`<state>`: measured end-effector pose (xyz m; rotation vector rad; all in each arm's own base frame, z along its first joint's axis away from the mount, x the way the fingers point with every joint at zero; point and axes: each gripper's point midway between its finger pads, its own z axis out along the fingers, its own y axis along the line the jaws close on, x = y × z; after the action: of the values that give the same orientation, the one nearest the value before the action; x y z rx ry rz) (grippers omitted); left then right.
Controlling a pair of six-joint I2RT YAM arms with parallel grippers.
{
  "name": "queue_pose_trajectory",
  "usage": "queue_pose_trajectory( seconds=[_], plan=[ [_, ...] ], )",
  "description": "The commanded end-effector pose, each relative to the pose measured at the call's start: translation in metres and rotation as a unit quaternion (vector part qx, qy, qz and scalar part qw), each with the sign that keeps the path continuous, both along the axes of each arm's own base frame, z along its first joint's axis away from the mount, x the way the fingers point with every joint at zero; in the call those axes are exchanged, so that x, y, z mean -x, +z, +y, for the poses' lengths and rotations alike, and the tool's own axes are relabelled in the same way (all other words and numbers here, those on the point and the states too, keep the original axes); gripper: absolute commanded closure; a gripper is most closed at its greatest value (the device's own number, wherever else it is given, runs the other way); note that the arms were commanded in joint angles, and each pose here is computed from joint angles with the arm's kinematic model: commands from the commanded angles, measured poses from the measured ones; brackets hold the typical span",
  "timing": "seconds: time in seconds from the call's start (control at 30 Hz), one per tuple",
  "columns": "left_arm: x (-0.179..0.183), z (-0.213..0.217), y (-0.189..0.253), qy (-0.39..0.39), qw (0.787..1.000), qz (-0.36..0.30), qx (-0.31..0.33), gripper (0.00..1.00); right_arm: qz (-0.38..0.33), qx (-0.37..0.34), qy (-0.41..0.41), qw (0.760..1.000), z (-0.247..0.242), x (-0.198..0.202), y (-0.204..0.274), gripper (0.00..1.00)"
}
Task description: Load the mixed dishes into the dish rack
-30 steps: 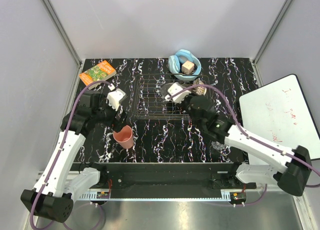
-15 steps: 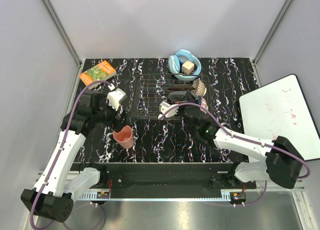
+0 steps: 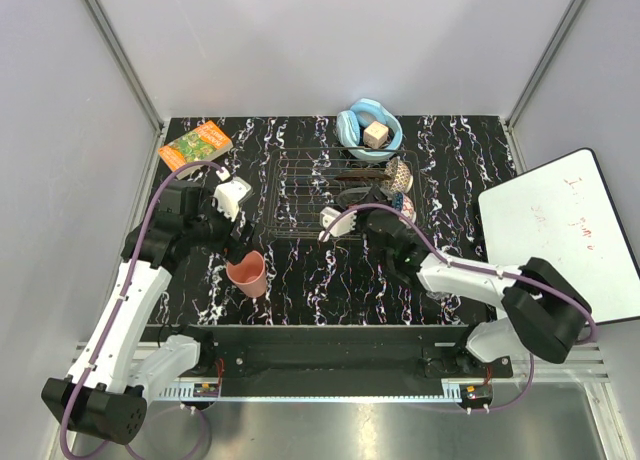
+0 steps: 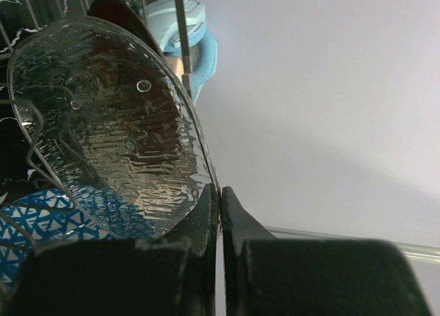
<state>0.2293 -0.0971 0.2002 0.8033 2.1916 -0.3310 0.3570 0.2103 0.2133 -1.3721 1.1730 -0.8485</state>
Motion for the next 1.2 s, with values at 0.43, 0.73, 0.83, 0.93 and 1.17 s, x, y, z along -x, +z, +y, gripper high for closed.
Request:
queue_pose_trajectory(
  seconds=[0.43,0.73,0.83,0.93,1.17],
  plan=[
    [-0.011,-0.001,0.005,0.002,1.0,-0.021,0.0,0.01,0.023,-0.093,-0.035,0.995,-0.005,-0.006,-0.034,1.0],
    [-0.012,0.0,0.008,0.003,1.0,-0.027,-0.001,0.01,0.022,-0.15,-0.098,0.984,-0.02,-0.007,-0.03,0.59],
    [-0.012,0.0,0.01,0.002,1.0,-0.03,-0.001,0.01,0.023,-0.194,-0.112,0.974,-0.024,-0.005,-0.02,0.51],
    [-0.011,0.001,0.01,0.002,1.0,-0.03,-0.004,0.01,0.022,-0.239,-0.124,0.963,-0.029,0.0,0.004,0.47],
    [-0.012,0.004,0.011,0.006,0.999,-0.032,-0.01,0.01,0.035,-0.346,-0.146,0.926,-0.037,0.026,0.059,0.45]
  ],
)
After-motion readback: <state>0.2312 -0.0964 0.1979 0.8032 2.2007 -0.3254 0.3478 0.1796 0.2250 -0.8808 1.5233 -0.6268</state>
